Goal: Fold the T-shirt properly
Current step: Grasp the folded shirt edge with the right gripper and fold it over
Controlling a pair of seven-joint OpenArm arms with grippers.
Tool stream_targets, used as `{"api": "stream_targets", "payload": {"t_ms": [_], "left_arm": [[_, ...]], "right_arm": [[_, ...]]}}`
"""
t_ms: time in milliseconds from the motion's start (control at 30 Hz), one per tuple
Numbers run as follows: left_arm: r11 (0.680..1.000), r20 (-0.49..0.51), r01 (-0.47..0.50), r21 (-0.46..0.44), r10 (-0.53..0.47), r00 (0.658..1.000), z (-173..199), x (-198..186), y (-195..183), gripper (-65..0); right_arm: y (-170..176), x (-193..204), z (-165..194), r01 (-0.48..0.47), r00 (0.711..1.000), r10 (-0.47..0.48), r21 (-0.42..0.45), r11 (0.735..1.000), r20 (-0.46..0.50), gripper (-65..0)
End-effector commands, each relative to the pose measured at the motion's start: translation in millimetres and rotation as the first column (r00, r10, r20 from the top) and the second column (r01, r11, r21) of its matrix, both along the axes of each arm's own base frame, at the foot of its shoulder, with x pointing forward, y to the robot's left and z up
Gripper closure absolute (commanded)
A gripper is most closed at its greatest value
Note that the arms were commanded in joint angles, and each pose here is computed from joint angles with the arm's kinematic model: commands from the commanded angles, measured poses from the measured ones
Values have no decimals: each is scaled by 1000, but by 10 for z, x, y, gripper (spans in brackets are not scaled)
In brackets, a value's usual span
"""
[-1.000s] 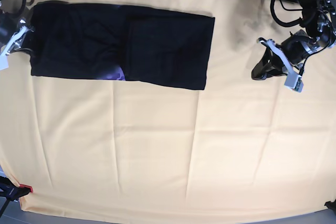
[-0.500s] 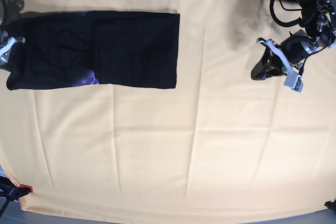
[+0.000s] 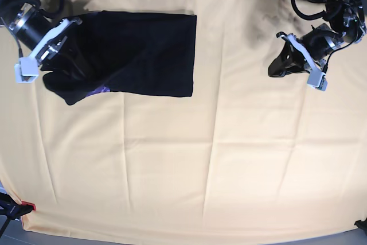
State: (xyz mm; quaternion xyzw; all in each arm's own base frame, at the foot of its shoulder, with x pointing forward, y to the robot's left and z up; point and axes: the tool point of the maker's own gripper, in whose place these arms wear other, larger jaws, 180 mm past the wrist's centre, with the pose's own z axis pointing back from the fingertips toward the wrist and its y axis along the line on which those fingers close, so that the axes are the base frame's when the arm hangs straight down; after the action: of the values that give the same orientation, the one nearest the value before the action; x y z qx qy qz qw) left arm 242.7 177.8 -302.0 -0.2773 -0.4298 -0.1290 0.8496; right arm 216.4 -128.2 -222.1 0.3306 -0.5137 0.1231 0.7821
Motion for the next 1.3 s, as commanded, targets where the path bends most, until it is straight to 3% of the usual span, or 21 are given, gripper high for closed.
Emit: {"api": "stream_targets", "payload": {"t_ms": [0, 100, 467, 600, 700, 733, 767, 933, 1167, 1200, 1233, 1267], "left_arm": [[1000, 44, 5, -19, -4, 999, 126, 41, -4, 0], [1000, 44, 3, -24, -2, 999, 121, 38, -15, 0], [1000, 43, 1, -30, 0, 999, 118, 37, -27, 0], [1000, 43, 1, -30, 0, 999, 118, 37, -27, 0], [1000, 43, 1, -30, 0, 999, 119, 37, -26, 0], [1000, 44, 1, -30, 0, 999, 119, 37, -26, 0], [1000, 44, 1, -30, 0, 999, 119, 37, -26, 0], [1000, 43, 1, -30, 0, 999, 116, 35, -27, 0], [1000, 46, 10, -26, -8, 999, 117, 30, -33, 0], [999, 53, 22, -23, -20, 998, 123, 23, -45, 0], [999, 60, 35, -19, -34, 998, 128, 14, -59, 0], [999, 64, 42, -18, -41, 997, 130, 8, -66, 0]], "right_arm": [[145, 4, 134, -39, 997, 37, 39, 998, 64, 0], [486, 15, 69, -102, 994, 98, 78, 992, 47, 0], [1112, 128, -123, -185, 981, 188, -44, 982, 56, 0], [1357, 98, -78, -238, 967, 239, -21, 971, 91, -16], [1586, 53, 48, -308, 943, 303, 12, 951, 137, -368], [1657, 44, 93, -332, 933, 326, 15, 943, 153, -456], [1717, 41, 153, -353, 922, 345, 20, 935, 174, -490], [1838, 63, 487, -419, 876, 393, 36, 907, 281, -493], [1787, -5, 329, -442, 866, 458, -120, 889, 199, -483], [1762, -8, 334, -435, 869, 451, -122, 892, 202, -443], [1733, -4, 345, -423, 874, 440, -123, 898, 205, -360], [1699, 8, 348, -409, 880, 428, -127, 903, 207, -237]]}}
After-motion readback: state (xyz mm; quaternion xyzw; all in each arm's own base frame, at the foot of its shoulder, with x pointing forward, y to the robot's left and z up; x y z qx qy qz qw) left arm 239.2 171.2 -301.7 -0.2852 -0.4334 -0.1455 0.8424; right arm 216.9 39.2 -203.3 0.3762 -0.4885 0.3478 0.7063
